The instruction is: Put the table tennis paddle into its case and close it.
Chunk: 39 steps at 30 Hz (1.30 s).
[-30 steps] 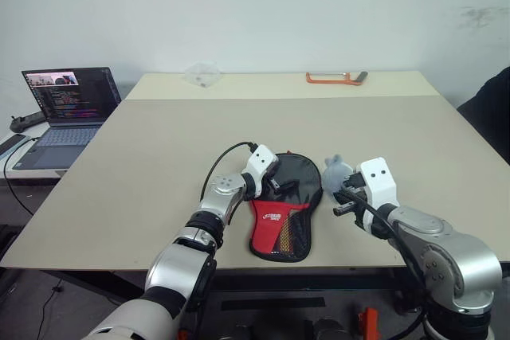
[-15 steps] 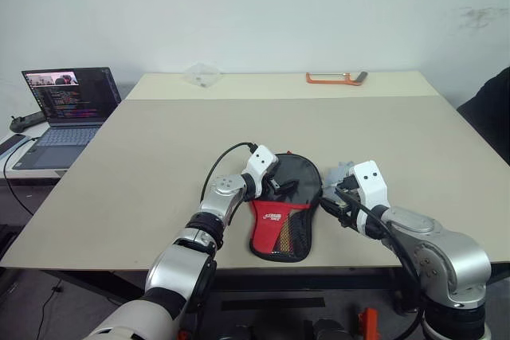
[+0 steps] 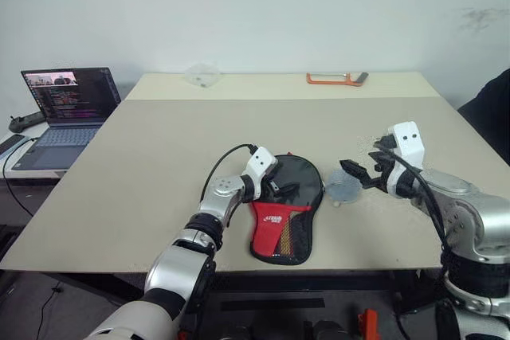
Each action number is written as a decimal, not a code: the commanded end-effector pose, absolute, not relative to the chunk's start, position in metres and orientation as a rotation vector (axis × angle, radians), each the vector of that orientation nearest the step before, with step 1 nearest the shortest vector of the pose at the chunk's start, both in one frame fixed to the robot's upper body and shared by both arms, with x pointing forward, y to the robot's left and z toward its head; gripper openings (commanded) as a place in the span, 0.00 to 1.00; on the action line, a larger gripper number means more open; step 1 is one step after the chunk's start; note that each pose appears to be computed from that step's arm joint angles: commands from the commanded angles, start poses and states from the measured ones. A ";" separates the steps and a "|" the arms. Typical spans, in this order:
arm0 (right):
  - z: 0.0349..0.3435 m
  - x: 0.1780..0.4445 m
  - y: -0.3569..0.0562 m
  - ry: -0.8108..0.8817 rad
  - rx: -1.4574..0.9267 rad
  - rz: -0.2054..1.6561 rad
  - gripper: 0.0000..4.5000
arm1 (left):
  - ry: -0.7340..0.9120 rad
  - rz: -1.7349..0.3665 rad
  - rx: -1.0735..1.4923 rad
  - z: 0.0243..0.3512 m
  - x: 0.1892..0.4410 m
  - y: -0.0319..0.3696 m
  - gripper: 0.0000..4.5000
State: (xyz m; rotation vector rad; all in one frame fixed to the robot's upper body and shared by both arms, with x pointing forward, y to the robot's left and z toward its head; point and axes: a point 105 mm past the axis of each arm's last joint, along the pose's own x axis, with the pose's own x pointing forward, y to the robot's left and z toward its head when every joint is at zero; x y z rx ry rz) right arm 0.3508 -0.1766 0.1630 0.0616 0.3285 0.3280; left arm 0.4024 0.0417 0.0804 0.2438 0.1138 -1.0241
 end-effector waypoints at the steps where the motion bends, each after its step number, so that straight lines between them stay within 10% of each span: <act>1: 0.164 0.357 -0.183 0.314 0.153 0.307 0.99 | 0.170 -1.030 0.242 0.068 0.399 0.045 0.96; 24: 0.122 0.343 -0.163 0.496 0.209 0.383 0.99 | 0.151 -1.166 0.245 0.076 0.389 0.032 0.96; 39: 0.143 0.339 -0.177 0.424 0.037 0.345 0.12 | 0.305 -1.318 0.394 0.033 0.361 0.030 0.96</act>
